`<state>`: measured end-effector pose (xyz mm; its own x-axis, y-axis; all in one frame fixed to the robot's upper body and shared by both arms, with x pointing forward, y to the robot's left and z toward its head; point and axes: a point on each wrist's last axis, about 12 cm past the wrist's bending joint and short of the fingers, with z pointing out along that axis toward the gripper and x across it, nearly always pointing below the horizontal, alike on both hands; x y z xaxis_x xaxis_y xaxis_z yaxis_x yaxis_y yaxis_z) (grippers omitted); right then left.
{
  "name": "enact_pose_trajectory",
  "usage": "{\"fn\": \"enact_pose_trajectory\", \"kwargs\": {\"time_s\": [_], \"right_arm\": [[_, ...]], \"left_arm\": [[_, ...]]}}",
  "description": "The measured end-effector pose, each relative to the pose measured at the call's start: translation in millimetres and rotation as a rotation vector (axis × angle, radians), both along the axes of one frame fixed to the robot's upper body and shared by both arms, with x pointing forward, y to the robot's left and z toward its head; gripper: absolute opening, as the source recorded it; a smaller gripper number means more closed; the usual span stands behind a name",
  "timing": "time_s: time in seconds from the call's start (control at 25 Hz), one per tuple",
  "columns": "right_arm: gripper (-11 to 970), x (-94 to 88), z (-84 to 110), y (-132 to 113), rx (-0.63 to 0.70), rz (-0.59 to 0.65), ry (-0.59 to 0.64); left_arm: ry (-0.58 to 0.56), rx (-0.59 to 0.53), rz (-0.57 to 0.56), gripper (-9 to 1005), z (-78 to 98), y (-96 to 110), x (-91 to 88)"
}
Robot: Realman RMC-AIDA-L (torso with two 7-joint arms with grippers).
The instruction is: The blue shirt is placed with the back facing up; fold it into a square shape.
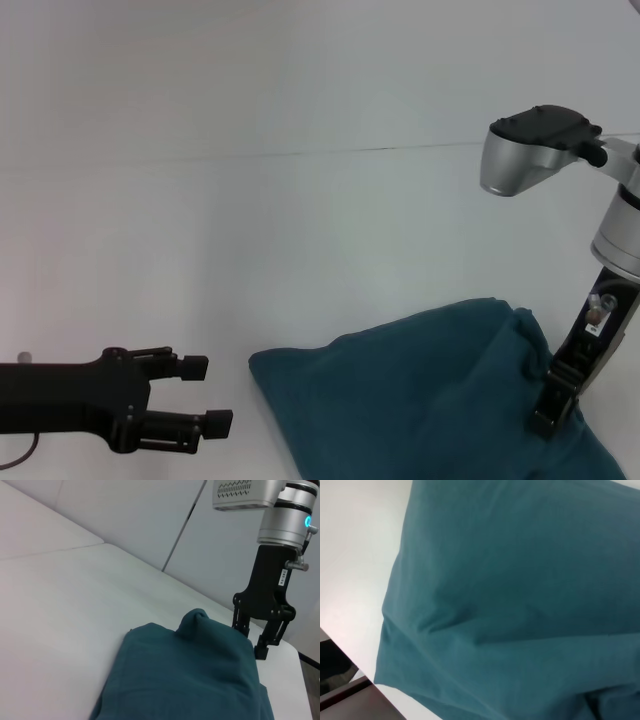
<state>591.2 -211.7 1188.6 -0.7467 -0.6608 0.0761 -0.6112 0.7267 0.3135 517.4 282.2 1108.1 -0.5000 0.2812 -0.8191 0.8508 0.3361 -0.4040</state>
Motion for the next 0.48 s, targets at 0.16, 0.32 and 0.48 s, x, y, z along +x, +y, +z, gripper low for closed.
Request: {"fn": "enact_pose_trajectory", "kwargs": {"time_s": [0.16, 0.32, 0.48], "right_arm": [[501, 3.1, 4.6, -10, 0.008, -0.015, -0.012], [406, 5.8, 8.1, -24, -0.030, -0.035, -0.030], [412, 8.6, 10.8, -41, -0.039, -0.081, -0.060]], "left_arm": [[-0.003, 0.010, -0.002, 905, -0.1, -1, 1.7], [-0.008, 0.019, 0.002, 905, 1.1, 1, 3.6], [-0.009, 0.022, 0.007, 905, 1.3, 2, 4.7]]}}
